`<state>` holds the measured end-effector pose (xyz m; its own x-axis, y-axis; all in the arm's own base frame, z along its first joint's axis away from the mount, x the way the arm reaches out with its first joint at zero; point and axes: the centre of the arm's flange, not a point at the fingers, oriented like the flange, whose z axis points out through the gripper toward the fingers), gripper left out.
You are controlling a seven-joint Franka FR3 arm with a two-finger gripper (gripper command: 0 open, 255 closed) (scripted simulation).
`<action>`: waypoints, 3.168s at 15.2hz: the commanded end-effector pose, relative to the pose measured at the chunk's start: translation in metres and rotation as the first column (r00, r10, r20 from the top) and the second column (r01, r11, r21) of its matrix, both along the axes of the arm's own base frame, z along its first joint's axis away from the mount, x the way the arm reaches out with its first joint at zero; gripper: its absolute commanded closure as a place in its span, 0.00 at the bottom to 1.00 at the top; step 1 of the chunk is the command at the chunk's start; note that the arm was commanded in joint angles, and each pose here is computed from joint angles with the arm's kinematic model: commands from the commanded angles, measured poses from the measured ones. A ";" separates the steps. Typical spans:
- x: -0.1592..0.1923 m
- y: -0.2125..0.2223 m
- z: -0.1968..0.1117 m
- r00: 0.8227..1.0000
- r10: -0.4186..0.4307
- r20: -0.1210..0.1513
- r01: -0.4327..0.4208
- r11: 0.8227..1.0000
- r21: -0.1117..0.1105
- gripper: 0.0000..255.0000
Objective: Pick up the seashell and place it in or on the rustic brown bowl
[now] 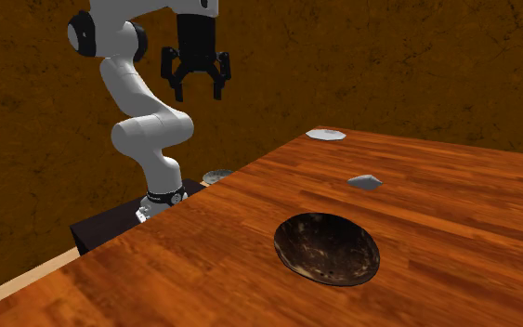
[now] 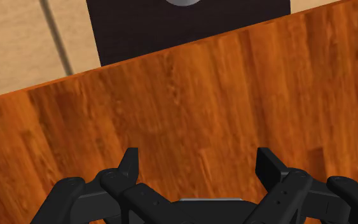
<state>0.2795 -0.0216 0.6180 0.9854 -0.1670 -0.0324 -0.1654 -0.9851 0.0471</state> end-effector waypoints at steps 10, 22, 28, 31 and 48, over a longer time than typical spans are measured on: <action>0.062 0.084 -0.053 1.000 -0.022 0.006 0.022 1.000 0.010 0.00; 0.148 0.194 -0.123 0.999 -0.052 0.014 0.051 0.998 0.024 0.00; 0.192 0.249 -0.157 0.998 -0.066 0.018 0.066 0.997 0.030 0.00; 0.215 0.276 -0.173 0.997 -0.074 0.020 0.073 0.997 0.034 0.00; 0.291 0.365 -0.264 0.995 -0.098 0.025 0.097 0.994 0.045 0.00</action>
